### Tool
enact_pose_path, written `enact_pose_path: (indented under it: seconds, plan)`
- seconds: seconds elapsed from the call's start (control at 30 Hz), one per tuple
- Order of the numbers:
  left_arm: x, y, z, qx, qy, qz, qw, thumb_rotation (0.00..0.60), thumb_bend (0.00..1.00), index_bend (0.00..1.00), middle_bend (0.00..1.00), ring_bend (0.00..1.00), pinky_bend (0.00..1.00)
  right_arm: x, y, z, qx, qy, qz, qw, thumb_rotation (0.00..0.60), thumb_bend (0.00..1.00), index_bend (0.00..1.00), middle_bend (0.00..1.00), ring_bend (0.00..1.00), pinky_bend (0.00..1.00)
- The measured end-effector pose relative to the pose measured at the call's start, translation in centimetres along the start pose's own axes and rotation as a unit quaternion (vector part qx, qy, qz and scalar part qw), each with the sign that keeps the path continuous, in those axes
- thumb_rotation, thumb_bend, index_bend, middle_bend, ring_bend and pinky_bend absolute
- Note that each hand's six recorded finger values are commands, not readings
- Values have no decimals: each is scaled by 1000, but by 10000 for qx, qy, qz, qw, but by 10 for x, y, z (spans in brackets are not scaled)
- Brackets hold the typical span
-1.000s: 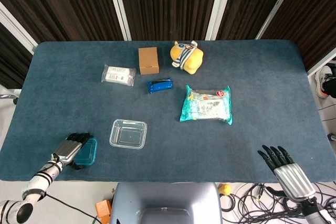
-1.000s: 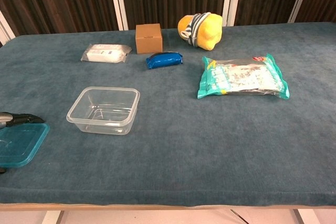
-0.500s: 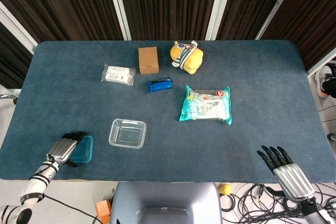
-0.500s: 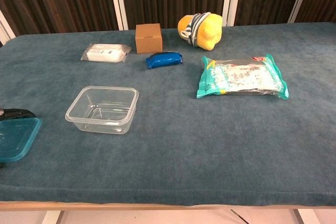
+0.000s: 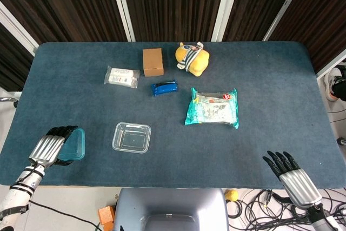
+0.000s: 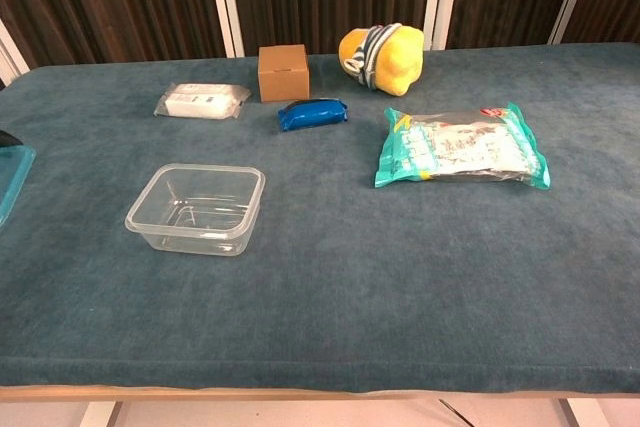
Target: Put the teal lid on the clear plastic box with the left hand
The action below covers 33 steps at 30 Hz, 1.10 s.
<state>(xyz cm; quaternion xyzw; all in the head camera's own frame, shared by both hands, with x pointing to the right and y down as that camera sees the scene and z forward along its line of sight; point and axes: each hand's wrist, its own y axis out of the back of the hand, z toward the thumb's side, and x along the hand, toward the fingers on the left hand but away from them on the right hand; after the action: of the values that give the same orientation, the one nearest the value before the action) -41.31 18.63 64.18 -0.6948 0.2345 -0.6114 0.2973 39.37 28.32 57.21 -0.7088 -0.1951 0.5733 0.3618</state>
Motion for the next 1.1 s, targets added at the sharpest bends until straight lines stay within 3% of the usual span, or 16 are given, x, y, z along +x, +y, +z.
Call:
enact_pose_path:
  seconds: [0.13, 0.37, 0.63, 0.9, 1.1]
  plan:
    - [11, 22, 28, 105, -340, 81, 9993, 600, 290, 745, 973, 890, 736, 0, 0, 0, -14, 24, 19, 10000, 600, 26, 0, 0, 0, 0]
    - [32, 37, 71, 765, -791, -15, 9939, 600, 291, 714, 940, 843, 670, -1, -1, 0, -24, 44, 70, 10000, 600, 26, 0, 0, 0, 0]
    - [52, 32, 122, 1156, -1172, -322, 9858, 600, 293, 685, 906, 799, 623, -2, -2, -3, -69, 64, 166, 9998, 600, 26, 0, 0, 0, 0]
    - [68, 25, 187, 885, -1622, -649, 9806, 600, 293, 677, 900, 785, 604, -1, -3, -2, -102, 120, 221, 9996, 600, 26, 0, 0, 0, 0]
    - [79, 24, 201, 626, -1671, -804, 9807, 600, 293, 669, 889, 758, 572, 0, -2, -4, -143, 130, 219, 9996, 600, 26, 0, 0, 0, 0]
